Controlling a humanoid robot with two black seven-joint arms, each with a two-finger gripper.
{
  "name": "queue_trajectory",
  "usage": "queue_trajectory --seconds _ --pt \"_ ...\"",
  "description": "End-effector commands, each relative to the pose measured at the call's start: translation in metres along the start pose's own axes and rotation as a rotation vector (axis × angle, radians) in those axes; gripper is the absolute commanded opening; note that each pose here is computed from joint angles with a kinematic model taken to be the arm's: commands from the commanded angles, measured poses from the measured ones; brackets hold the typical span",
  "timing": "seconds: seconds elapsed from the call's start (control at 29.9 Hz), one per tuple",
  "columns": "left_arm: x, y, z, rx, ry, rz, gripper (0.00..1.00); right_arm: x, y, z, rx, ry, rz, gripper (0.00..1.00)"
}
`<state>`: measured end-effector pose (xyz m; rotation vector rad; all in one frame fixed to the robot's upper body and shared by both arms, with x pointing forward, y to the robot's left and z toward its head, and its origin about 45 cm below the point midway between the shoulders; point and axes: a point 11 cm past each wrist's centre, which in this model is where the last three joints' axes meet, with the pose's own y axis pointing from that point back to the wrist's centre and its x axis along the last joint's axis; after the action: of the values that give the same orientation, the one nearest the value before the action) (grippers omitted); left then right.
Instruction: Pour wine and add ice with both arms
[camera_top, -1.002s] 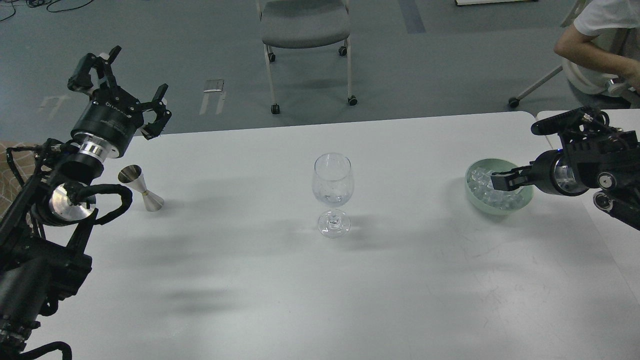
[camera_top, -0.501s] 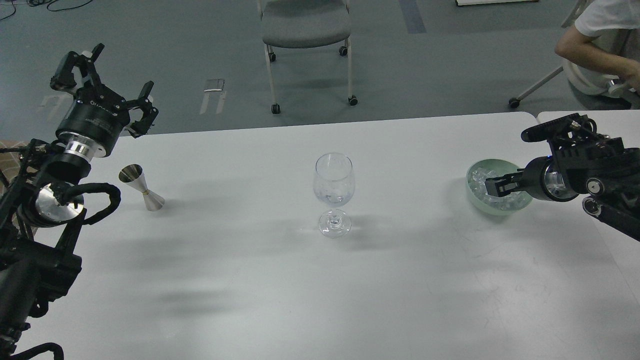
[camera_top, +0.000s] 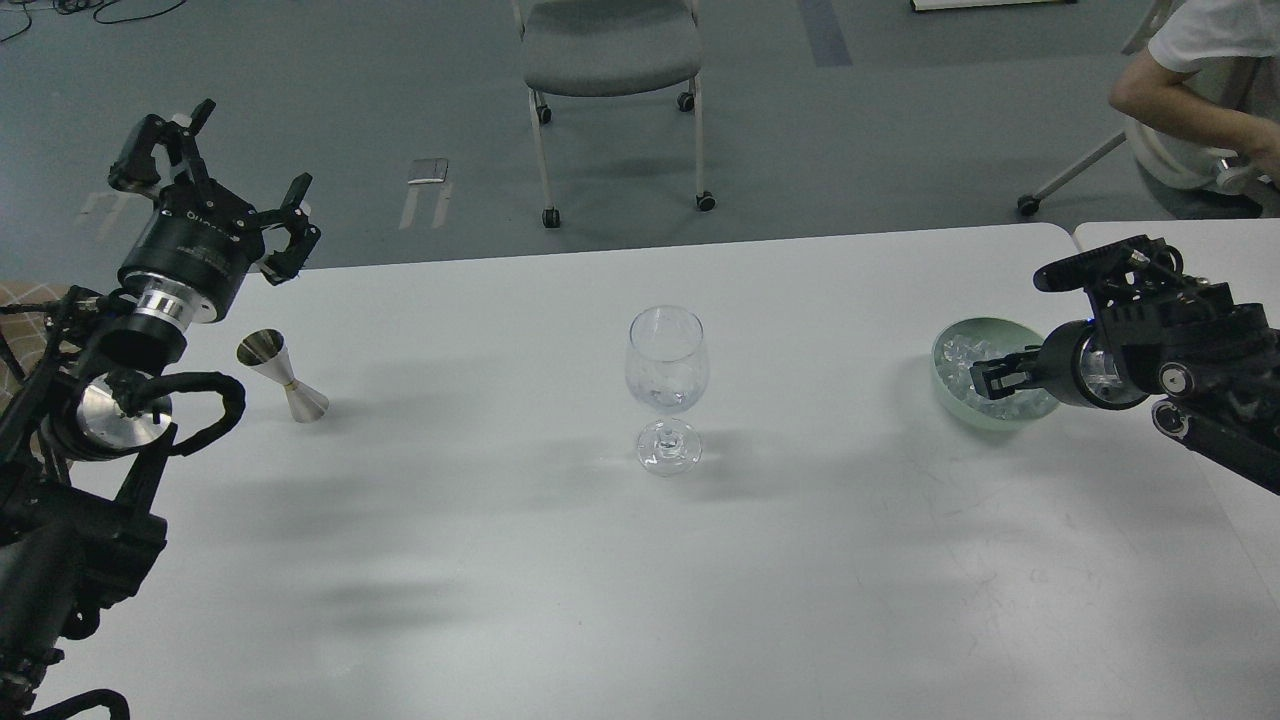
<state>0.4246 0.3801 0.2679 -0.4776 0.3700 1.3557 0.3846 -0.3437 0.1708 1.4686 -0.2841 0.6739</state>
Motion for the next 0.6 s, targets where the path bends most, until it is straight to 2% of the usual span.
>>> queue_trajectory --seconds 0.0,0.17,0.43,0.57 --pt "0.0004 -0.0001 0.0018 -0.003 -0.002 0.001 0.98 0.001 0.0 -0.0009 0.001 0.002 0.001 0.48" --pt "0.0006 0.0002 0.0008 -0.001 -0.001 0.001 0.98 -0.0002 -0.0014 -0.0038 0.008 0.003 -0.001 0.38" --pt "0.0012 0.0004 0.0018 -0.003 -0.001 0.004 0.98 -0.0002 -0.0017 -0.0046 0.01 0.002 -0.002 0.37" --pt "0.0013 0.0004 0.0022 -0.005 -0.001 0.004 0.98 -0.0002 -0.0017 -0.0046 0.01 0.002 -0.002 0.29"
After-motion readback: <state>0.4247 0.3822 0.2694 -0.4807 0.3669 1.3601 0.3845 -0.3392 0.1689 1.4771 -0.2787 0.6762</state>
